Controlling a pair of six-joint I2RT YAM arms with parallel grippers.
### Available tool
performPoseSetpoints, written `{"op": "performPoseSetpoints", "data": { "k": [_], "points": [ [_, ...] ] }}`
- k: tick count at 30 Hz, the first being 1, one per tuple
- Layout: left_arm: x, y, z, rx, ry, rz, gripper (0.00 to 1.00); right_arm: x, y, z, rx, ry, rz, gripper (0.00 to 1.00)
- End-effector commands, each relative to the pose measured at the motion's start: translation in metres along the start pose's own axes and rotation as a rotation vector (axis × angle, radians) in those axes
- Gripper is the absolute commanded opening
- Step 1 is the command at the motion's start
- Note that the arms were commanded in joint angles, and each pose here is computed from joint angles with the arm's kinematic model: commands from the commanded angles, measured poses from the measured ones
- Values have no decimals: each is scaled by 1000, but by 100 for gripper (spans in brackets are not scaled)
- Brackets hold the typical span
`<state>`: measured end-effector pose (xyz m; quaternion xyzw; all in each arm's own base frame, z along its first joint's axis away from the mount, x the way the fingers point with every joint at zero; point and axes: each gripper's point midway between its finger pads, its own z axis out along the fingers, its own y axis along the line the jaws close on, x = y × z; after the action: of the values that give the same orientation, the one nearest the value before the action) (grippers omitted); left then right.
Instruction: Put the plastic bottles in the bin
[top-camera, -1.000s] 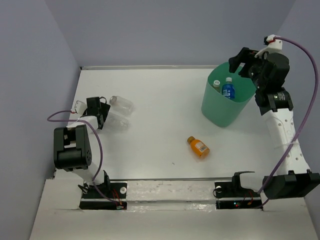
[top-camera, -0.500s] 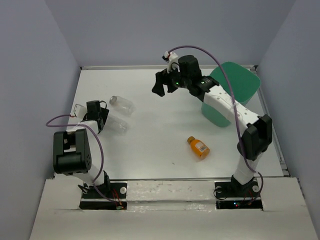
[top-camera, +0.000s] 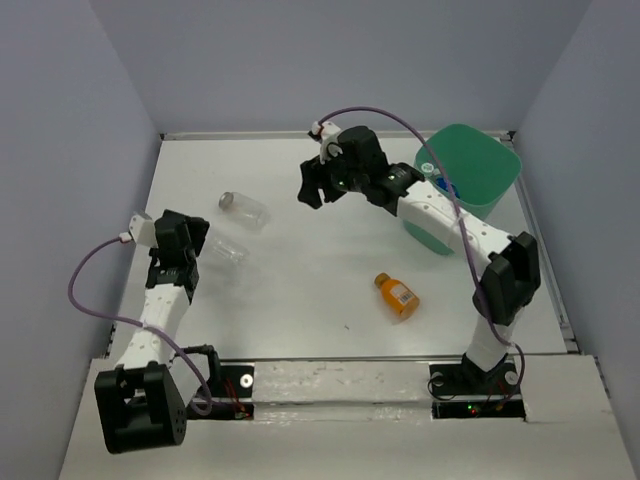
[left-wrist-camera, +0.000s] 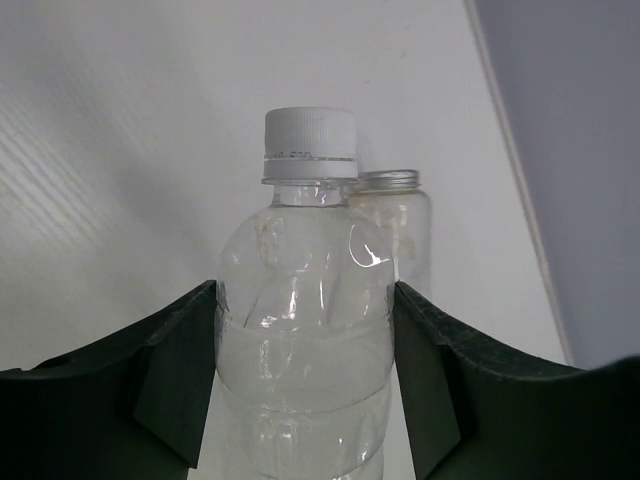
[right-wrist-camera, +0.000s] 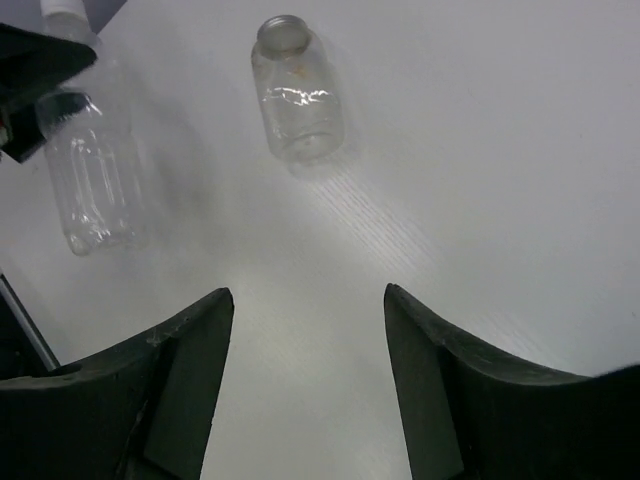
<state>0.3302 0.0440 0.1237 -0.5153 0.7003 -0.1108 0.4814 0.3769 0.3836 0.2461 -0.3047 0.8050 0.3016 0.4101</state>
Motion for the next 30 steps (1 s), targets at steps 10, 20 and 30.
{"op": "performPoseSetpoints", "data": {
  "k": [10,20,30],
  "points": [
    [9,-237,-167,650,8,98,23,-57,16,-311,298,-680,127,2],
    [81,-403,-268,930,34,205,23,-32,36,-432,271,-918,198,2],
    [180,-514,-291,1085,-3,268,24,-1,36,-436,263,-873,214,2]
  ]
}}
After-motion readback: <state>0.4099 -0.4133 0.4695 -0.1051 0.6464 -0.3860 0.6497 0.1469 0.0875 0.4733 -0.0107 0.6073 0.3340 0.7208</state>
